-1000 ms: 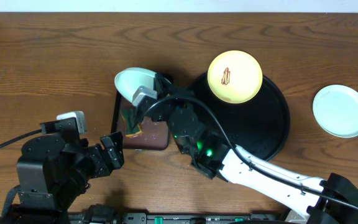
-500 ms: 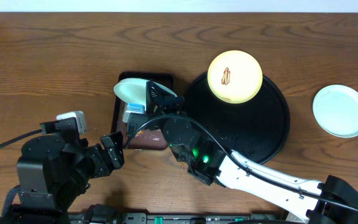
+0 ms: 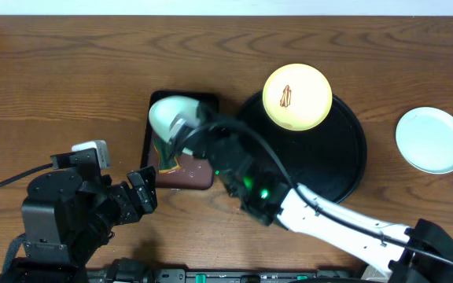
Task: Clean dirty plates on tray and stack at the side
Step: 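Lift the pale green plate with the right gripper and carry right, then stack the pale green plate onto the cleaned plate at right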
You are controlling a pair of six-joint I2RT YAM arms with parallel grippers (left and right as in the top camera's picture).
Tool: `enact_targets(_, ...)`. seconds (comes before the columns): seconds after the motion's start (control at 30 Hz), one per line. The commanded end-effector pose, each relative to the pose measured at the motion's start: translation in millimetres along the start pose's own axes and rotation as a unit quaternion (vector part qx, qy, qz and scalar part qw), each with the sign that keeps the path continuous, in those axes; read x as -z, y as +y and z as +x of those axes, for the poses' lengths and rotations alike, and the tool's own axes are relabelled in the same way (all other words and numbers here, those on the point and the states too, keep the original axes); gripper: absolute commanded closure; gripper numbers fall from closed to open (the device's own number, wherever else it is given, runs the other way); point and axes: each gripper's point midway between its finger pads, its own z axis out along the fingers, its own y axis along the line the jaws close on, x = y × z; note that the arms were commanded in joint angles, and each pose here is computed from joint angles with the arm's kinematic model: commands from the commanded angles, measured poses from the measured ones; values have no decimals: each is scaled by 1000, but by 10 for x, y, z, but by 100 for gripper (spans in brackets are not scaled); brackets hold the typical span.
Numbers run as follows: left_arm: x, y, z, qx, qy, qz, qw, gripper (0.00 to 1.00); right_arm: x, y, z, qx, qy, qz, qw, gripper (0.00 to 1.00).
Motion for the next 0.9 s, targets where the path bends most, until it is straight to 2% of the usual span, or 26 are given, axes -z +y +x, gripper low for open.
enact_targets(0.0, -19, 36, 1, 1, 2, -9, 1000, 12, 89, -407, -91, -174, -17, 29, 984, 99)
enact_targets(0.1, -19, 36, 1, 1, 2, -9, 1000, 12, 21, -345, 123, -189, 14, 1, 982, 99)
enact_targets(0.17, -19, 36, 1, 1, 2, -9, 1000, 11, -18, -346, 312, -231, 43, -6, 972, 99)
enact_targets(0.2, -19, 36, 1, 1, 2, -9, 1000, 12, -31, -340, 435, -287, 61, -19, 956, 99)
enact_targets(0.27, -19, 36, 1, 1, 2, -9, 1000, 12, -11, -349, 568, -381, 84, -41, 920, 99)
enact_targets(0.33, -19, 35, 1, 1, 2, -9, 1000, 12, 38, -496, 728, -485, 105, -67, 866, 99)
enact_targets(0.4, -19, 36, 1, 1, 2, -9, 1000, 12, 86, -698, 850, -546, 111, -77, 827, 99)
enact_targets(0.43, -19, 36, 1, 1, 2, -9, 1000, 12, 142, -898, 966, -590, 112, -85, 795, 99)
enact_targets(0.47, -19, 36, 1, 1, 2, -9, 1000, 12, 180, -1006, 1045, -614, 114, -88, 776, 99)
enact_targets(0.5, -19, 36, 1, 1, 2, -9, 1000, 12, 271, -1253, 1258, -656, 121, -83, 741, 99)
enact_targets(0.57, -19, 36, 1, 1, 2, -9, 1000, 12, 392, -1512, 1552, -694, 131, -68, 705, 99)
enact_targets(0.7, -19, 36, 1, 1, 2, -9, 1000, 12, 717, -1972, 2373, -749, 169, 8, 640, 99)
enact_targets(0.73, -19, 36, 1, 1, 2, -9, 1000, 11, 873, -2093, 2702, -763, 189, 53, 616, 99)
enact_targets(0.8, -19, 36, 1, 1, 2, -9, 1000, 11, 1097, -2218, 3116, -774, 216, 115, 584, 99)
enact_targets(0.83, -19, 36, 1, 1, 2, -9, 1000, 11, 1330, -2317, 3481, -772, 242, 173, 562, 99)
enact_targets(0.87, -19, 36, 1, 1, 2, -9, 1000, 11, 1417, -2344, 3609, -770, 252, 194, 553, 99)
